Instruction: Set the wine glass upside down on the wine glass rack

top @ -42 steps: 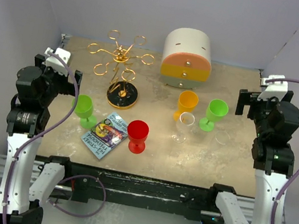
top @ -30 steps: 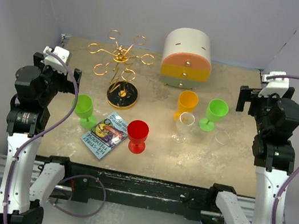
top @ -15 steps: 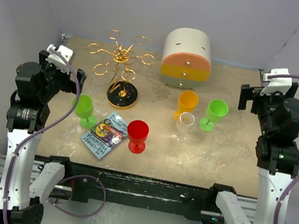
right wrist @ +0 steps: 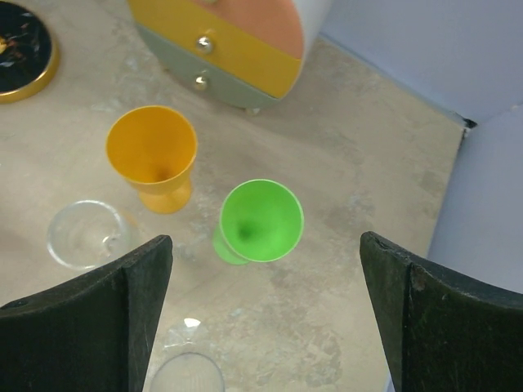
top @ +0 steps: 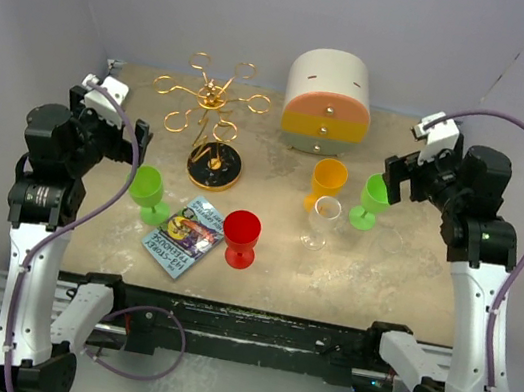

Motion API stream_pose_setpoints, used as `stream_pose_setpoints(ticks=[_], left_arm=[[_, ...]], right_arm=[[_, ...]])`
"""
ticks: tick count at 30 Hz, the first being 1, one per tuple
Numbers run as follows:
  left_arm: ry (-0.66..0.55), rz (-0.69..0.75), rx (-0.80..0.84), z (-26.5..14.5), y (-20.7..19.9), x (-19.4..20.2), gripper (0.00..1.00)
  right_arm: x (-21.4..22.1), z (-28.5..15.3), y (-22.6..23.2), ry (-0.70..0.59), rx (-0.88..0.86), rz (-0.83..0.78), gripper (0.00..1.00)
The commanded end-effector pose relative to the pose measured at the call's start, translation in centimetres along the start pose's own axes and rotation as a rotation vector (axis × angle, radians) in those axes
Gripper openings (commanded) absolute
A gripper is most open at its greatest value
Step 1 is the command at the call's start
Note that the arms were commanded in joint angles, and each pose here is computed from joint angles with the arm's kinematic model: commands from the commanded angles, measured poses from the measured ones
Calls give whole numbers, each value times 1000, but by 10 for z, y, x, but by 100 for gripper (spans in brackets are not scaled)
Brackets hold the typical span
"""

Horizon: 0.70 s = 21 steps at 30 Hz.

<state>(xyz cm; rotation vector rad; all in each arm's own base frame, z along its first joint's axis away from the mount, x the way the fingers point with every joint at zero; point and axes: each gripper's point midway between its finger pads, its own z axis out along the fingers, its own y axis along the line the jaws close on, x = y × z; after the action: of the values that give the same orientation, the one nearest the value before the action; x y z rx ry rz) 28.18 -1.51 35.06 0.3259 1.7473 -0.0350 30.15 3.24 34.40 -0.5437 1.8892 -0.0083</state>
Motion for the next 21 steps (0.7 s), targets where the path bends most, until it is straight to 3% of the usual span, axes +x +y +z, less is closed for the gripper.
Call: stream_pose_setpoints(ticks=[1,12,21], left_arm=[[-33,32,3,-2,1,-7,99],[-27,37,9,-2,-1,0,99],[-18,42,-5,1,3,4,99]], right_arm=[[5,0,31,9,-147,-40,97],[48,6,32,166,-116,-60,90],[90,-32,31,314,-59,-85,83]])
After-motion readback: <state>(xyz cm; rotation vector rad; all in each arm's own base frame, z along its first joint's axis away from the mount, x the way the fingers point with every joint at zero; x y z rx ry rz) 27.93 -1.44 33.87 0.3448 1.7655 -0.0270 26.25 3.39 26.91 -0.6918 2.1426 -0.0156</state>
